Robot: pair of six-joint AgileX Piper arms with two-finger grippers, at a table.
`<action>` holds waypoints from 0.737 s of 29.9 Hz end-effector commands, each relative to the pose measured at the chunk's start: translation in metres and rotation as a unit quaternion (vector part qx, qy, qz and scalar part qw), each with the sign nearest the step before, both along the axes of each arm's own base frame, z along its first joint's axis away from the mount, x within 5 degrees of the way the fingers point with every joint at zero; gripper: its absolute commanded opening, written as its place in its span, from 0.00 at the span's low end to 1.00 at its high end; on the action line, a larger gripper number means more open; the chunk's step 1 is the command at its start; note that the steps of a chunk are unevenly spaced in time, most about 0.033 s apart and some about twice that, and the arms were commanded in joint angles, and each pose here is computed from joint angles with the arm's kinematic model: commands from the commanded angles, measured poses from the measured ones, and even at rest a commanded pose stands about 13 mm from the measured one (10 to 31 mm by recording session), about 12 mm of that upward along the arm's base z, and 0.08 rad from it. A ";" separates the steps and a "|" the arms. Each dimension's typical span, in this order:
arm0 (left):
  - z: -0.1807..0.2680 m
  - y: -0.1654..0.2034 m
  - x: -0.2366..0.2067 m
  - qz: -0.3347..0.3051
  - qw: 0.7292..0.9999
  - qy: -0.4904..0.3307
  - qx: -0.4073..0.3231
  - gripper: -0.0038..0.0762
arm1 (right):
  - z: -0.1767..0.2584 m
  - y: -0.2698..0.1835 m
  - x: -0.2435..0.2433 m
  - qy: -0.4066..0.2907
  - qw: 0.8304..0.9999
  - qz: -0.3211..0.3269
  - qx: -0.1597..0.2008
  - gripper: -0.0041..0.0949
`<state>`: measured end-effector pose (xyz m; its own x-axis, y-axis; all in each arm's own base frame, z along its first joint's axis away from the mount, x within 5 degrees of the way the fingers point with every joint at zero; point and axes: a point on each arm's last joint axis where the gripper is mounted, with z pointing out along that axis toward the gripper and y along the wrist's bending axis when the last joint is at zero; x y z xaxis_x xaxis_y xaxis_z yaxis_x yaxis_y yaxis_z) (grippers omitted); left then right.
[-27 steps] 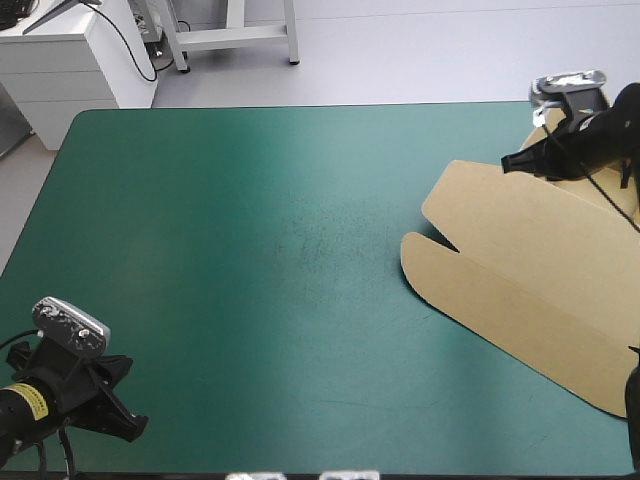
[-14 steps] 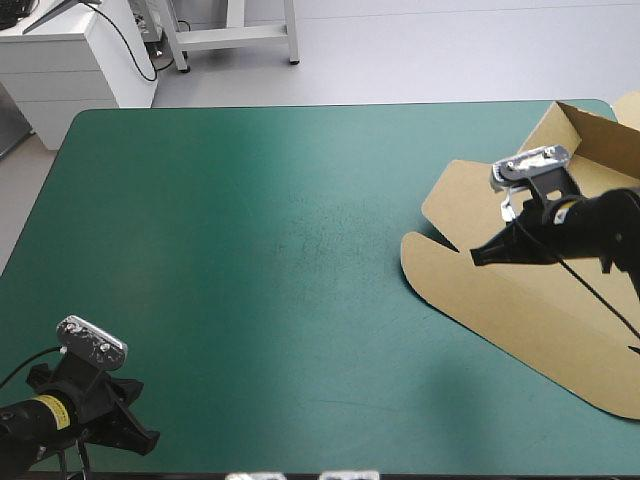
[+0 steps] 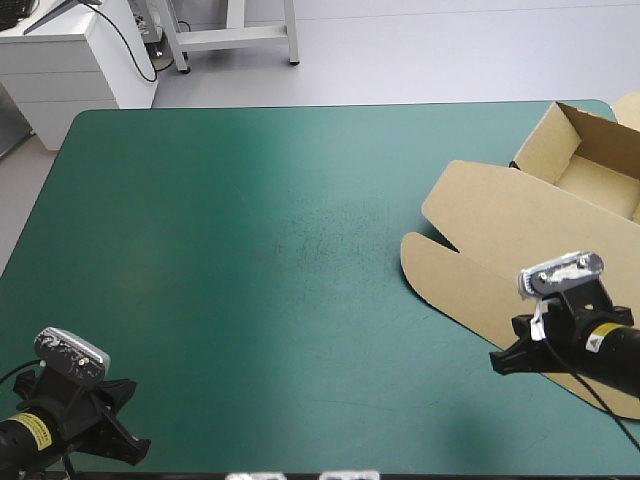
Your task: Fold the box
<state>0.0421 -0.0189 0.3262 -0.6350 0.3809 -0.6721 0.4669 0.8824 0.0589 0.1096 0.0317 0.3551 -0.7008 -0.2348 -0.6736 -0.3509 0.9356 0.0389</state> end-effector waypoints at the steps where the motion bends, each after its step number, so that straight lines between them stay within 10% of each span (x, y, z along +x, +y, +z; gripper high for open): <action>1: 0.009 -0.002 0.001 -0.002 0.999 -0.034 -0.030 0.04 | -0.007 0.000 -0.012 -0.042 0.999 -0.005 0.024 0.04; 22: -0.060 -0.013 0.009 -0.011 0.999 0.040 -0.036 0.04 | -0.066 -0.008 -0.062 -0.099 0.994 -0.013 0.034 0.04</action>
